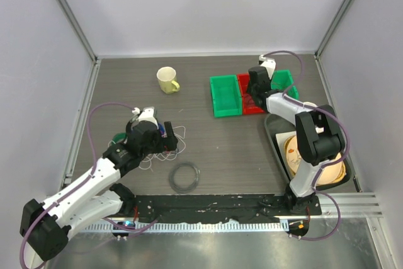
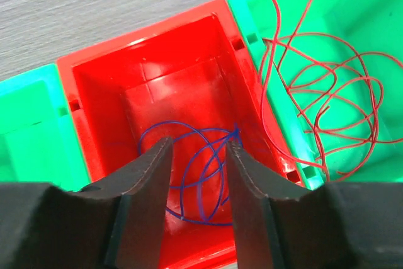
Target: Untangle the cables
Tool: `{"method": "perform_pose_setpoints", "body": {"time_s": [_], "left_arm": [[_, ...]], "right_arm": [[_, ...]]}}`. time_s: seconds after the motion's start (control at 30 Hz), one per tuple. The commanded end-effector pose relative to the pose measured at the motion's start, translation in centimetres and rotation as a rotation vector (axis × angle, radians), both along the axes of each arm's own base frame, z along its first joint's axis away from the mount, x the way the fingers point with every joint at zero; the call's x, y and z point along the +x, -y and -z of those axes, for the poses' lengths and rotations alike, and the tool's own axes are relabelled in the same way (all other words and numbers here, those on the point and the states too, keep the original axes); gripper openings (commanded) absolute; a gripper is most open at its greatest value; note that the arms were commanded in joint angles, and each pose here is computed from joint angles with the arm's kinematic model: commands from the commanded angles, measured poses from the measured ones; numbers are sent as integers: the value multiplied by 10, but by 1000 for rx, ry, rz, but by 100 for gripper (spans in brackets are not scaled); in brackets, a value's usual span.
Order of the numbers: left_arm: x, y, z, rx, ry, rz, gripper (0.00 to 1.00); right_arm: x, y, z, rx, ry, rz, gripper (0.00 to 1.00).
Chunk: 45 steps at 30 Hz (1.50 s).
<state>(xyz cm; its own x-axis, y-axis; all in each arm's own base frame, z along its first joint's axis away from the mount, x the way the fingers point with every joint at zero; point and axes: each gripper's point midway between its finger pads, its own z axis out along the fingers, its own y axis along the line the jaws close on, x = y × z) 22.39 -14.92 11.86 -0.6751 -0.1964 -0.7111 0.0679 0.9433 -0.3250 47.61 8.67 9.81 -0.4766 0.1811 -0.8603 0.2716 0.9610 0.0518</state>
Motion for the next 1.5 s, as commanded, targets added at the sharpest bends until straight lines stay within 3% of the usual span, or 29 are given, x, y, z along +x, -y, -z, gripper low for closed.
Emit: {"method": "perform_pose_setpoints", "body": {"time_s": [0.0, 0.17, 0.23, 0.33, 0.5, 0.63, 0.77, 0.8, 0.97, 1.07, 1.17, 1.33, 1.47], "left_arm": [[9, 1, -22, -35, 46, -38, 100], [16, 6, -20, -36, 31, -53, 100], [18, 6, -15, -30, 6, -71, 100], [26, 3, -4, -29, -39, -130, 100], [37, -4, 13, -31, -126, -217, 100], [38, -12, 32, -54, -197, -318, 97], [38, -13, 46, -87, -215, -375, 77], [40, -14, 47, -89, -214, -396, 69], [44, -20, 55, -64, -217, -441, 54], [41, -22, 63, -39, -247, -449, 39], [37, -23, 61, -35, -260, -448, 0], [41, -3, 18, -159, -125, -309, 0], [45, 28, -66, -376, 97, -113, 0]], "right_arm": [[8, -10, -60, 45, 101, -58, 55], [-20, -22, -88, 114, 131, -165, 76], [-38, -27, -115, 157, 196, -214, 89], [-65, -34, -117, 233, 256, -277, 90], [-146, -87, -110, 449, 299, -667, 91], [-169, -85, -109, 513, 321, -669, 91], [-174, -81, -119, 513, 352, -656, 91], [-175, -81, -120, 513, 356, -661, 91], [-177, -77, -120, 505, 363, -642, 91], [-176, -74, -121, 498, 359, -625, 91], [-176, -73, -120, 499, 355, -618, 91], [-182, -81, -126, 520, 368, -679, 91], [-204, -105, -140, 576, 403, -868, 91]]}}
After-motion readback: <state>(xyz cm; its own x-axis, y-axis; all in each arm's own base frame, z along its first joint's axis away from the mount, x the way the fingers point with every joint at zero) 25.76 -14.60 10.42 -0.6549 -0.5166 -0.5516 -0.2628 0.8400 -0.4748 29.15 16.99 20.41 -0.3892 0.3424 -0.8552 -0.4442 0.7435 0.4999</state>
